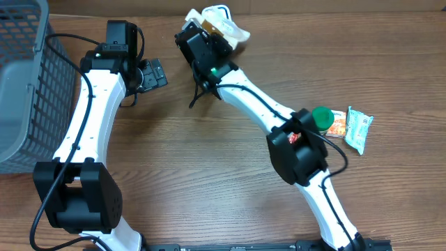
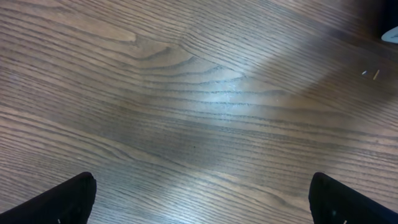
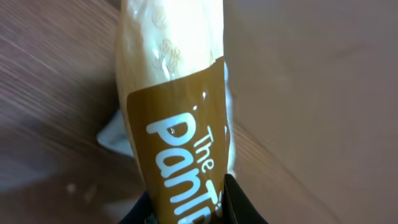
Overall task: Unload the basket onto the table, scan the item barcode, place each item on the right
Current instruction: 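Carry the snack bag right and drop it near the red sticks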
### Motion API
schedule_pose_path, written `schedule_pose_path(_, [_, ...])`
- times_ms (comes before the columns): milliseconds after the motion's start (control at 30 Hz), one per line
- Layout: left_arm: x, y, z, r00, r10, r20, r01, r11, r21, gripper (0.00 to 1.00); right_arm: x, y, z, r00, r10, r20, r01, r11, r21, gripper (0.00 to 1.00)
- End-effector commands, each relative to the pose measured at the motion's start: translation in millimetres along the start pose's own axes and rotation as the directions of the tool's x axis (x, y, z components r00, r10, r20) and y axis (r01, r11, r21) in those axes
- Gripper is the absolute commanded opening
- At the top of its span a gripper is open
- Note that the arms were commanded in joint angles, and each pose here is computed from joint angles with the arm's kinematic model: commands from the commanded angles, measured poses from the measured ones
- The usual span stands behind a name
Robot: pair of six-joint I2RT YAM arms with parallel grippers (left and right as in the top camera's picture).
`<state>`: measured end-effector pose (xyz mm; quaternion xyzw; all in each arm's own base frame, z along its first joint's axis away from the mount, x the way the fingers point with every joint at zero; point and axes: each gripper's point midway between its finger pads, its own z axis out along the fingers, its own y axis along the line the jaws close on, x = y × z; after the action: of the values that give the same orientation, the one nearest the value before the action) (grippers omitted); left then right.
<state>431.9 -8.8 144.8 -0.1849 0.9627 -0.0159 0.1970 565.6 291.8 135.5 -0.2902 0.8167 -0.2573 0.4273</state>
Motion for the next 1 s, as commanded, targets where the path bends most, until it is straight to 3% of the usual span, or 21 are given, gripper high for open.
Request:
schedule_pose_path(0, [-7,-4,-11,1.000,-0.007,0.030,0.007,1.000,0.019,1.00,-33,-97,-73,0.964,0.256,0.069,-0.260,0.964,0.053,0.04])
schedule_pose_path(133, [-7,-4,-11,1.000,-0.007,0.030,0.007,1.000,0.019,1.00,2,-113,-101,0.950,0.305,-0.067,-0.305,0.952,-0.003,0.03])
schedule_pose_path(300, [-7,-4,-11,1.000,-0.007,0.030,0.006,1.000,0.019,1.00,73,-86,-130,0.908,0.204,-0.365,-0.304,0.921,-0.242,0.07])
schedule_pose_path(367, [-7,-4,-11,1.000,-0.007,0.030,0.007,1.000,0.019,1.00,101,-77,-140,0.872,0.132,-0.471,-0.304,0.901,-0.310,0.40])
schedule_pose_path(400, [-7,-4,-11,1.000,-0.007,0.030,0.007,1.000,0.019,1.00,115,-73,-146,0.847,0.096,-0.523,-0.313,0.885,-0.344,0.73])
schedule_pose_path(433, [-7,-4,-11,1.000,-0.007,0.030,0.006,1.000,0.019,1.00,125,-71,-150,0.825,0.072,-0.560,-0.325,0.872,-0.367,0.98])
schedule_pose_path(567, [-7,-4,-11,1.000,-0.007,0.030,0.006,1.000,0.019,1.00,148,-73,-161,0.768,0.026,-0.640,-0.356,0.848,-0.392,1.00])
schedule_pose_path(967, [-7,-4,-11,1.000,-0.007,0.030,0.007,1.000,0.019,1.00,150,-78,-157,0.764,0.043,-0.643,-0.368,0.848,-0.381,1.00])
